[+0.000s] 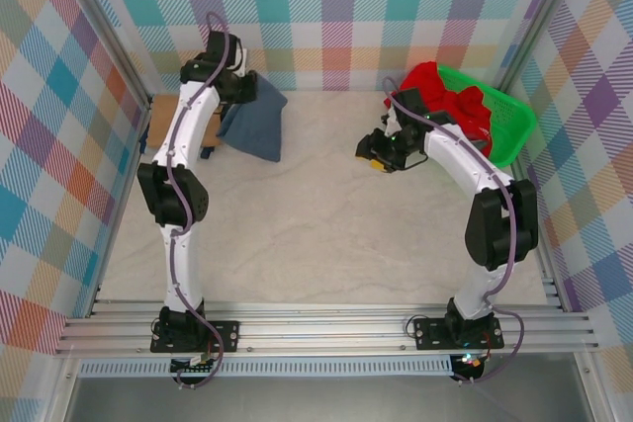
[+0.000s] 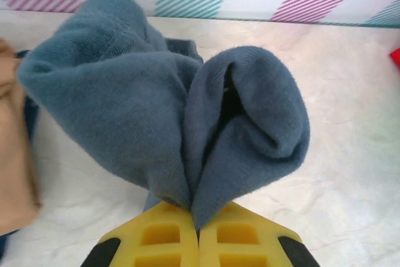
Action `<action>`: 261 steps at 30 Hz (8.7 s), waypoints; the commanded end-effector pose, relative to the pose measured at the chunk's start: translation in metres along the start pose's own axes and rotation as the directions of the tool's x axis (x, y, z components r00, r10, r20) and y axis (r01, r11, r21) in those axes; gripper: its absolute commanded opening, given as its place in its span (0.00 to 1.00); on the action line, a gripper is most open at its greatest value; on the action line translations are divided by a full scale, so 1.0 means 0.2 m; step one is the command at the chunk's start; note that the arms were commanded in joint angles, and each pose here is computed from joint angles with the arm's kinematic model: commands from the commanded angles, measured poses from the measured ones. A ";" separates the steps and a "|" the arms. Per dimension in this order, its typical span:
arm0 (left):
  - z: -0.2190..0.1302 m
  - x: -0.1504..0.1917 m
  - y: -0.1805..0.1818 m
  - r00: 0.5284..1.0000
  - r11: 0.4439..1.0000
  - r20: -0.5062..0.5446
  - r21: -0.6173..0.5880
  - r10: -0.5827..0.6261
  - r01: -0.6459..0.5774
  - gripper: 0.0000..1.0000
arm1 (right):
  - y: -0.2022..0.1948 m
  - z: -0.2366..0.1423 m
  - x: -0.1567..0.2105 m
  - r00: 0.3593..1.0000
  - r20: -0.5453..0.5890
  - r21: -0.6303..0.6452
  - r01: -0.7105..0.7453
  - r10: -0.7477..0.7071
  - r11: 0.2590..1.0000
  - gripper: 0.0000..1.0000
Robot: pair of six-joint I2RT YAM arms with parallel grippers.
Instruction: Fold and stack the t-shirts
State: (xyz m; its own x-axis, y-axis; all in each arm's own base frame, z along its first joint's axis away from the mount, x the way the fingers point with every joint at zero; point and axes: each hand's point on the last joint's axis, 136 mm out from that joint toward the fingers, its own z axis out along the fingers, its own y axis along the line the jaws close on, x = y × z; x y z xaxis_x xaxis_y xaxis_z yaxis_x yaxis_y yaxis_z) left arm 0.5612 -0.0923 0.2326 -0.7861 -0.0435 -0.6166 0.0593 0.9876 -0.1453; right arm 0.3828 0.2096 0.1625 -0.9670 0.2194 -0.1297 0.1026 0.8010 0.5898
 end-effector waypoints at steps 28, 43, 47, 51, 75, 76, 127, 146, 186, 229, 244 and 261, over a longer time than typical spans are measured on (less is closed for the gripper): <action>-0.18 -0.38 0.88 0.967 0.970 0.253 -0.243 0.037 0.026 0.03 | -0.01 0.02 0.19 0.992 -0.125 0.070 -0.005 0.014 0.998 0.43; 0.16 -0.17 1.67 0.880 0.867 0.333 -0.252 -0.339 0.430 0.23 | -0.07 0.02 0.28 0.987 -0.158 0.099 -0.014 0.029 0.995 0.43; 0.05 -0.16 1.73 0.843 0.814 0.363 -0.285 -0.397 0.506 0.57 | -0.08 0.01 0.28 0.987 -0.159 0.106 -0.011 0.028 0.994 0.44; -0.11 -0.17 1.66 0.813 0.789 0.363 -0.259 -0.455 0.557 0.69 | -0.08 0.03 0.28 0.987 -0.157 0.104 -0.010 0.027 0.995 0.44; 0.19 0.41 1.47 0.247 0.269 0.130 0.196 -0.960 0.943 0.55 | -0.20 0.23 0.32 0.984 -0.132 0.014 -0.115 0.116 0.993 0.44; 0.20 0.42 1.46 0.244 0.263 0.118 0.192 -0.963 0.946 0.53 | -0.20 0.24 0.31 0.984 -0.131 0.015 -0.118 0.119 0.993 0.44; 0.07 0.37 1.71 0.584 0.573 0.122 -0.111 -0.803 0.812 0.00 | -0.22 0.19 0.35 0.984 -0.125 0.032 -0.124 0.127 0.992 0.44; -0.16 0.33 1.54 0.567 0.557 0.200 -0.108 -0.799 0.824 0.71 | -0.21 0.17 0.36 0.985 -0.126 0.026 -0.115 0.117 0.993 0.44; 0.13 0.37 1.46 0.367 0.376 0.130 0.056 -0.921 0.925 0.00 | -0.22 0.16 0.38 0.986 -0.112 0.022 -0.122 0.123 0.992 0.44; -0.77 0.96 0.87 0.637 0.657 0.685 -0.302 -0.355 0.691 1.00 | -0.53 -0.47 0.01 0.765 0.550 0.500 0.020 -0.335 0.866 1.00; -0.36 1.32 0.52 0.891 0.959 0.453 -0.236 -0.036 0.159 1.00 | -0.98 -0.26 -0.05 0.689 0.501 0.642 0.111 -0.524 0.759 1.00; -0.06 1.13 0.60 0.838 0.953 0.546 -0.241 -0.024 0.185 1.00 | -0.99 -0.29 -0.20 0.425 0.716 0.513 0.219 -0.555 0.830 1.00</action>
State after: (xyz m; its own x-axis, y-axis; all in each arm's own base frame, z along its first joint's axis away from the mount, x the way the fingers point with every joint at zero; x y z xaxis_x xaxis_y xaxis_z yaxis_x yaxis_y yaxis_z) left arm 0.3729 0.0165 0.0633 -0.4115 -0.1413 -0.9004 -0.2358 0.9708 -0.0446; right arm 0.3861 0.0064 0.0752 -0.4400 0.0418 -0.8970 0.0359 0.9989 0.0289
